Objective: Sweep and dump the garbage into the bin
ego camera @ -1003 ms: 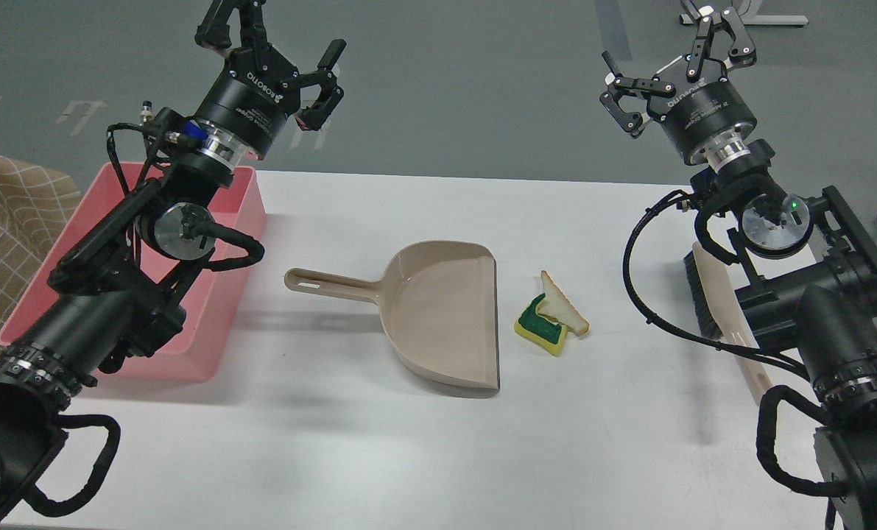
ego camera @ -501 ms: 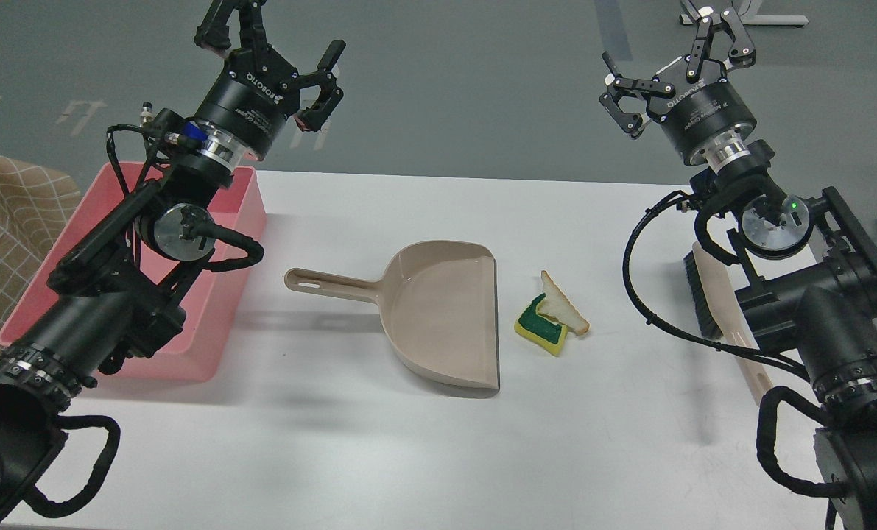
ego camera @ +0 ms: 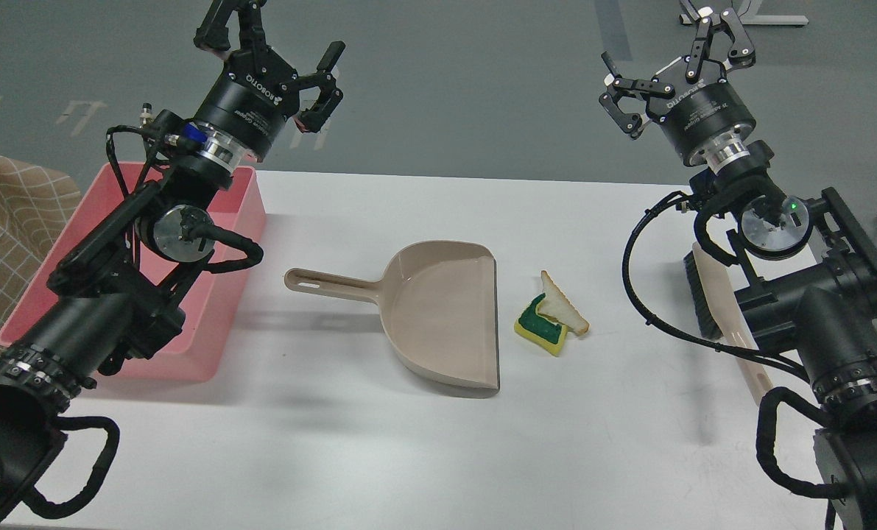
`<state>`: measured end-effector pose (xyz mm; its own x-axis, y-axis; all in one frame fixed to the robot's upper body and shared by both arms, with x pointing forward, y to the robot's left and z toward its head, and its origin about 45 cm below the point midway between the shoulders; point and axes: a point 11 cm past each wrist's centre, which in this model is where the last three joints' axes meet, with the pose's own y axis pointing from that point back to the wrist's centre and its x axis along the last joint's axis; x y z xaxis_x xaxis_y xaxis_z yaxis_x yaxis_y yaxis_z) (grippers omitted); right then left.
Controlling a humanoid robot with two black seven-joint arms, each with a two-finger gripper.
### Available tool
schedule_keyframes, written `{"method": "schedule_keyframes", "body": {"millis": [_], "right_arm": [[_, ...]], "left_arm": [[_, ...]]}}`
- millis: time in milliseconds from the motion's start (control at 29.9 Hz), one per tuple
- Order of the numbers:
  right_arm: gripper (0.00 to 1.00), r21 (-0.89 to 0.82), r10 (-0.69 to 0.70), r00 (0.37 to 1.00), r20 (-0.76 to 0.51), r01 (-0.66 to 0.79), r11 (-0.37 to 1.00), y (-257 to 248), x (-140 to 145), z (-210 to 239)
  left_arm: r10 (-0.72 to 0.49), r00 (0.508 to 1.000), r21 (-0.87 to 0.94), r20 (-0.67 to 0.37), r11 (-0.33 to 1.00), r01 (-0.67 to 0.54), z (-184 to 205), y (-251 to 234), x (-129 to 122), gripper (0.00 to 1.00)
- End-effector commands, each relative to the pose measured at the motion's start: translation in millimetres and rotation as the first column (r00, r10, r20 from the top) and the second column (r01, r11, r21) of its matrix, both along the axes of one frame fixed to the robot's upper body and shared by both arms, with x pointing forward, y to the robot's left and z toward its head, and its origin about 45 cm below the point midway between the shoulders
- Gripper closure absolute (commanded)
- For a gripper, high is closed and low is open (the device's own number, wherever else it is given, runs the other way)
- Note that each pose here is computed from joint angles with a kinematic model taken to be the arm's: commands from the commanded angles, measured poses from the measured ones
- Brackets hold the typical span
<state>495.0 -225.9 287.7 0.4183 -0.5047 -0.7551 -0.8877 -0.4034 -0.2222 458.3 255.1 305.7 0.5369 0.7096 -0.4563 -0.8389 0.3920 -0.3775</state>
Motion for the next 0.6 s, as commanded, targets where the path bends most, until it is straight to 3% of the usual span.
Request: {"method": "schedule_keyframes", "body": {"millis": [0, 568], "right_arm": [[0.00, -0.001, 0.000, 1.000, 0.001, 0.000, 1.000, 0.2, 0.1, 0.5], [0.00, -0.002, 0.000, 1.000, 0.003, 0.000, 1.000, -0.3, 0.2, 1.2]], "left_arm": [[0.004, 1.000, 0.016, -0.001, 1.000, -0.004, -1.4, 0.2, -0.2, 0.02], [0.021, 1.000, 0.033, 0.002, 0.999, -0.021, -0.2, 7.5, -1.3, 0.02]]}}
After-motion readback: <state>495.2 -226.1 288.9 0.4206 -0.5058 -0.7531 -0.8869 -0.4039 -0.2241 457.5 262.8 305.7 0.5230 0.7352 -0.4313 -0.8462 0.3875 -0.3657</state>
